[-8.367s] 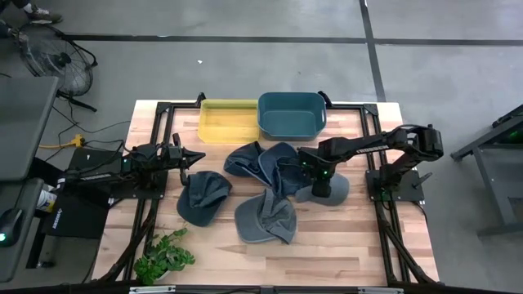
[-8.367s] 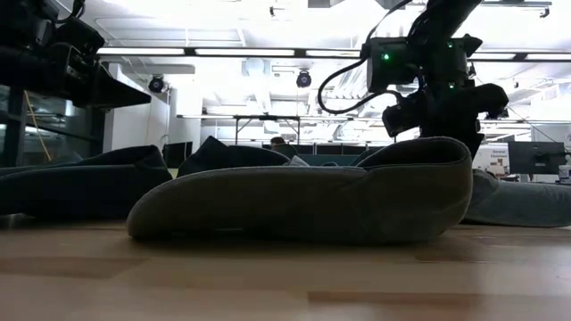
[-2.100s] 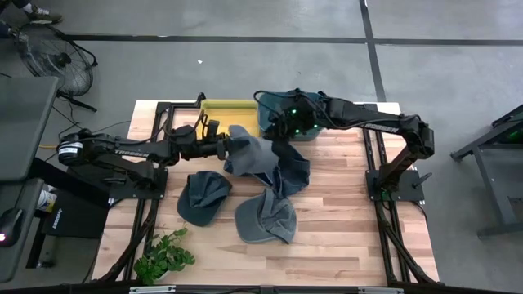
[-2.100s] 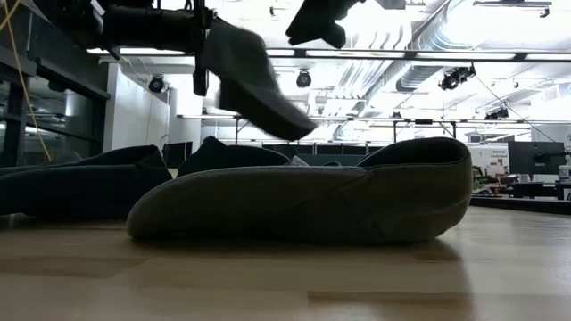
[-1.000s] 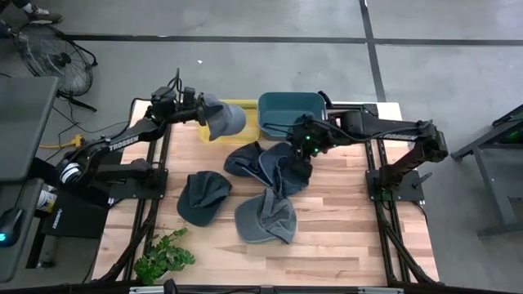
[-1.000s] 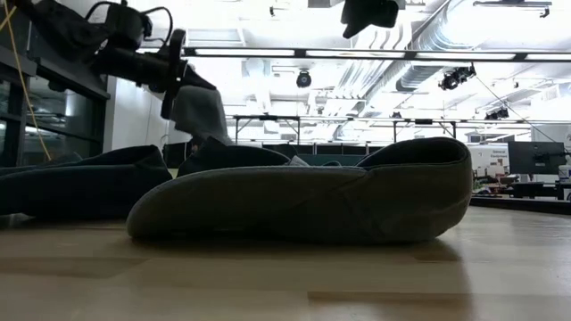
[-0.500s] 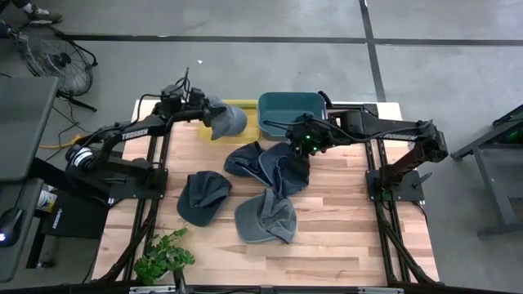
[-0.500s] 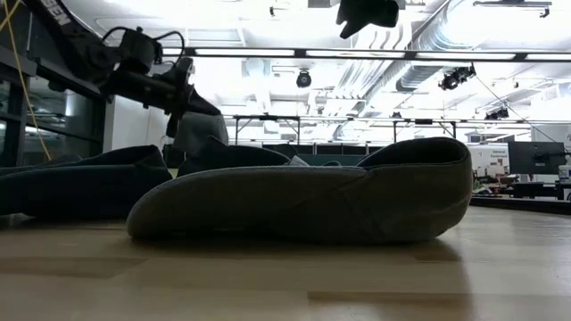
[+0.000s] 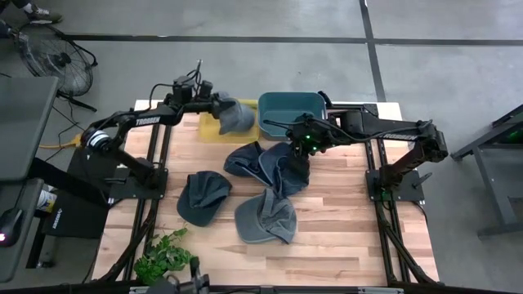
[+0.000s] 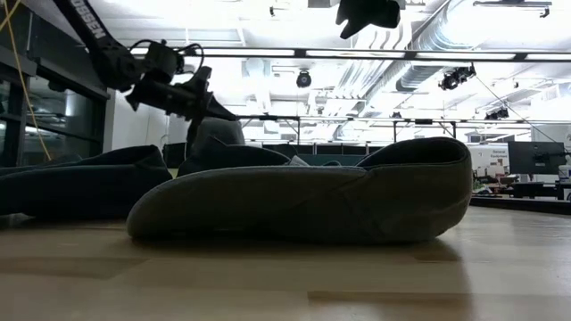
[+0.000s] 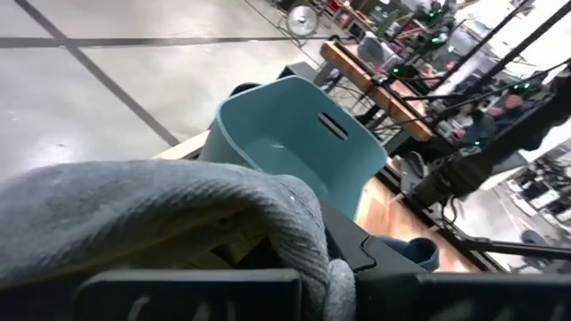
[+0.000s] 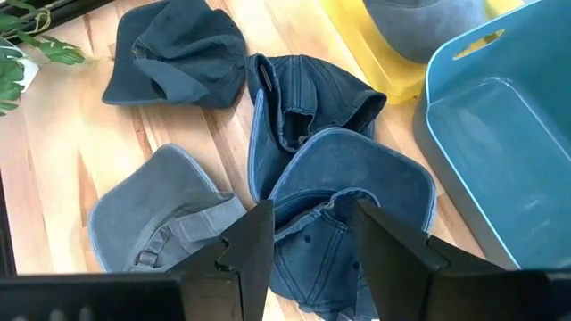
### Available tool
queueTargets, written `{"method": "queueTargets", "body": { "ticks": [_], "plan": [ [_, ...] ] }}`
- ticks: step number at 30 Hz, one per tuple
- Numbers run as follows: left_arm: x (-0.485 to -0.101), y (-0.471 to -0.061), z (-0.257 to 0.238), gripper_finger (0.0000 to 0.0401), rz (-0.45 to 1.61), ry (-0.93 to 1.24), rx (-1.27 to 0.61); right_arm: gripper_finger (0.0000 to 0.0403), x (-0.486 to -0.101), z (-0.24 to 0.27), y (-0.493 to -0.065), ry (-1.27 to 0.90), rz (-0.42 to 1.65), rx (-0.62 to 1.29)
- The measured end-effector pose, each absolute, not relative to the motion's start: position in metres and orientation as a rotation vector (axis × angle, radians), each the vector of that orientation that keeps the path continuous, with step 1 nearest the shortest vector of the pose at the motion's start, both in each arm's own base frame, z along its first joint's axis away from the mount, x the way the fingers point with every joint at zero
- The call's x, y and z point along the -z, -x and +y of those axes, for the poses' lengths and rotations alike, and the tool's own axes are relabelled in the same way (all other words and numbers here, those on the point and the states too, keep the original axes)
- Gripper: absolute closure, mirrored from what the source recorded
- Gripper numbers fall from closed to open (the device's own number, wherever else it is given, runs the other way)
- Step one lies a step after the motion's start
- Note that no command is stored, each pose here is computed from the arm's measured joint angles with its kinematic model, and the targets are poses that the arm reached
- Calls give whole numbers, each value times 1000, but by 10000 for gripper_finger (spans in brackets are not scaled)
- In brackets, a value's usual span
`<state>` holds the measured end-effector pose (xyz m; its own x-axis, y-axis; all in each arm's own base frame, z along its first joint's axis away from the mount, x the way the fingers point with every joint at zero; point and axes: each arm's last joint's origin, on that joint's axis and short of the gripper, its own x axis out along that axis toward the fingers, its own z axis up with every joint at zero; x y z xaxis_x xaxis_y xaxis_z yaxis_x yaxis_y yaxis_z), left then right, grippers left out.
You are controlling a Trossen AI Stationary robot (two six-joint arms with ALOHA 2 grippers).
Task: Pick & Place hat
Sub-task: Put the right gray cap into the yellow bin
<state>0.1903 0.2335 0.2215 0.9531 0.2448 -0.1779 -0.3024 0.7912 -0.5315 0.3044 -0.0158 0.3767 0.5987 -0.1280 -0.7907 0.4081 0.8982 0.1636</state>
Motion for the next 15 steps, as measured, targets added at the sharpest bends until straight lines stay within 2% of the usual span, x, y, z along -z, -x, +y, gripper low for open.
{"method": "queueTargets", "body": {
  "ticks": [8,15],
  "plan": [
    [-210,-197,240,401,147,643,-263,253,-377,-17,-304,-335,874,340],
    [-201,-195,241,401,209,658,-336,253,-377,-17,-304,-330,871,349]
  ]
}}
